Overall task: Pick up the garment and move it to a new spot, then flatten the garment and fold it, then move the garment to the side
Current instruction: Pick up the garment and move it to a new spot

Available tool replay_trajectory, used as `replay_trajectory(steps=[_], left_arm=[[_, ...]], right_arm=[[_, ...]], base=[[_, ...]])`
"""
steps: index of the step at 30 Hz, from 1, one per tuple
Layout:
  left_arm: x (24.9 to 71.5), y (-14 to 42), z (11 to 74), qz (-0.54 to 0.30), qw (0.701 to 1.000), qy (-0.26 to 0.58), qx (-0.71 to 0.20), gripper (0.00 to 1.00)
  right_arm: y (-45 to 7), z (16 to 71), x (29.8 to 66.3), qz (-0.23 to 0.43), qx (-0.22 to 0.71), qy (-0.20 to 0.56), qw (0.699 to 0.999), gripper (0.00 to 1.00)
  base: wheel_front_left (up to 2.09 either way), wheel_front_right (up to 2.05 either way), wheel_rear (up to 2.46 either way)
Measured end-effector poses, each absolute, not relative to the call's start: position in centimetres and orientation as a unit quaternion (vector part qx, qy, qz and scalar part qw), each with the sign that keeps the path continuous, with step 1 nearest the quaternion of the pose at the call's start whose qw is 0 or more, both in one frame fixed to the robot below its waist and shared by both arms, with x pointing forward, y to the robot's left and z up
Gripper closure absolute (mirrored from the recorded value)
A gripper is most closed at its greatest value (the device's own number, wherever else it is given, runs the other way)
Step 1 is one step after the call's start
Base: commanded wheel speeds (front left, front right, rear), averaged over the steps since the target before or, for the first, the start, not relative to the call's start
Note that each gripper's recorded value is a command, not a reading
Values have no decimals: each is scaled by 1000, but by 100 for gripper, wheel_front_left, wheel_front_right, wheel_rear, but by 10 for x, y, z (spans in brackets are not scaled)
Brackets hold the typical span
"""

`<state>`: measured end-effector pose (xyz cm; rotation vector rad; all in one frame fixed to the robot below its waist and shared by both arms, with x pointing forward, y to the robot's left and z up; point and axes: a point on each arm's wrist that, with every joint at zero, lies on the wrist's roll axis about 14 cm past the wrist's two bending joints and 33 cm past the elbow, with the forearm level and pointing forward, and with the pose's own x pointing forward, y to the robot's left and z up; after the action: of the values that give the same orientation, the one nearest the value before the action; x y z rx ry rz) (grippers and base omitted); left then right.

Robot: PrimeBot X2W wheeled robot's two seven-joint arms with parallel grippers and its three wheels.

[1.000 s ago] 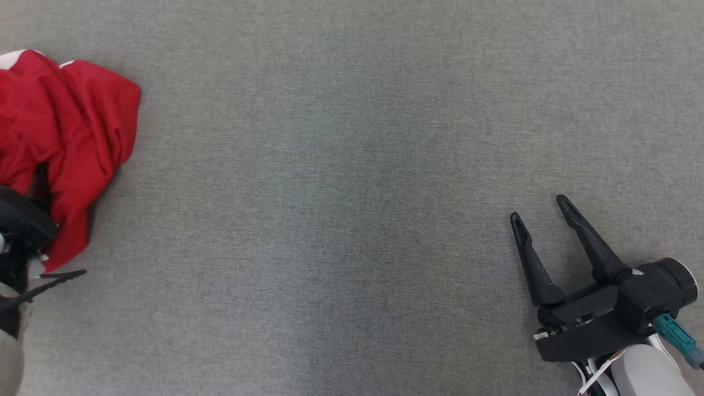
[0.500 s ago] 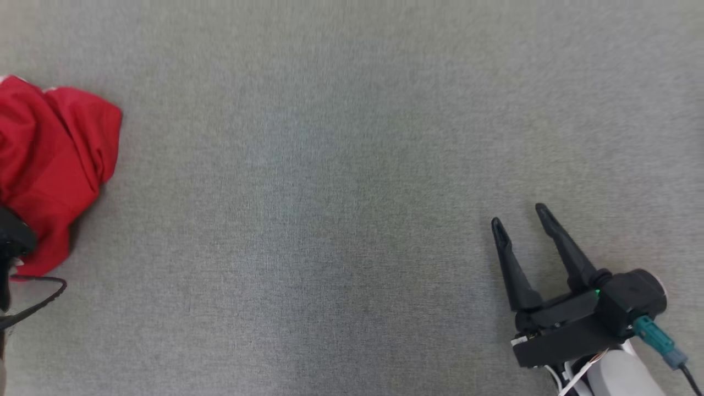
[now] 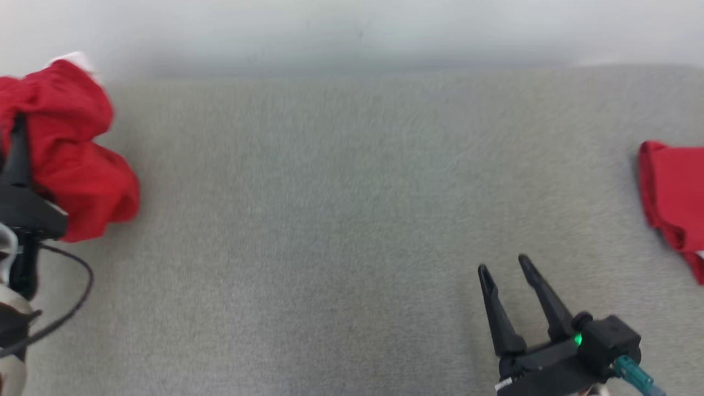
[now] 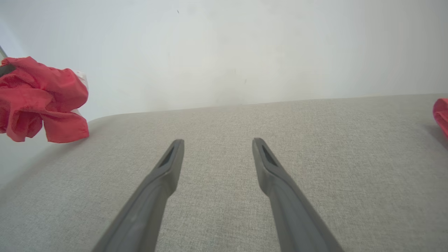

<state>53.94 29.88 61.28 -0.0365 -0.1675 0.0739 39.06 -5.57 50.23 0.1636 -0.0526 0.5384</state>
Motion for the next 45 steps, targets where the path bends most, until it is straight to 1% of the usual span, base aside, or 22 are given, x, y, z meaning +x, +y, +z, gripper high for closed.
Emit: replay_trajectory(steps=[7,10,12,17,22,26,27,30,34,39,43,45], left_arm=[[523,236,682,-55,986,-157,-30,100],[517,203,704,-98,977,-180,-51,100],[515,178,713,-130,972,-186,-68,100],[504,121,732,-202,956,-202,-64,100],[494,71,733,-259,942,-201,-74,100],[485,42,723,-295,932,-192,-90,100],[482,32,712,-307,929,-183,-95,100],[475,23,697,-319,924,-184,-106,100],[464,11,673,-336,919,-179,-97,100],[452,5,618,-344,926,-139,-68,100],[440,8,573,-331,937,-86,-66,100],[436,12,562,-323,941,-73,-70,100]], right_arm=[[-72,526,364,237,78,-56,967,0],[-84,535,356,219,74,-70,970,0],[-94,538,351,204,71,-75,973,0],[-117,550,341,167,67,-97,979,0],[-136,557,331,134,64,-109,983,0],[-150,558,323,111,62,-114,985,0],[-155,559,320,102,61,-116,986,0],[-162,560,316,91,60,-118,987,0],[-165,559,315,86,55,-116,988,0],[-161,555,317,93,52,-110,988,0],[-156,553,321,103,52,-105,988,0],[-153,552,321,108,52,-104,987,0]], base=[[0,0,0],[0,0,0],[0,0,0],[0,0,0],[0,0,0],[0,0,0],[0,0,0],[0,0,0],[0,0,0],[0,0,0],[0,0,0],[0,0,0]])
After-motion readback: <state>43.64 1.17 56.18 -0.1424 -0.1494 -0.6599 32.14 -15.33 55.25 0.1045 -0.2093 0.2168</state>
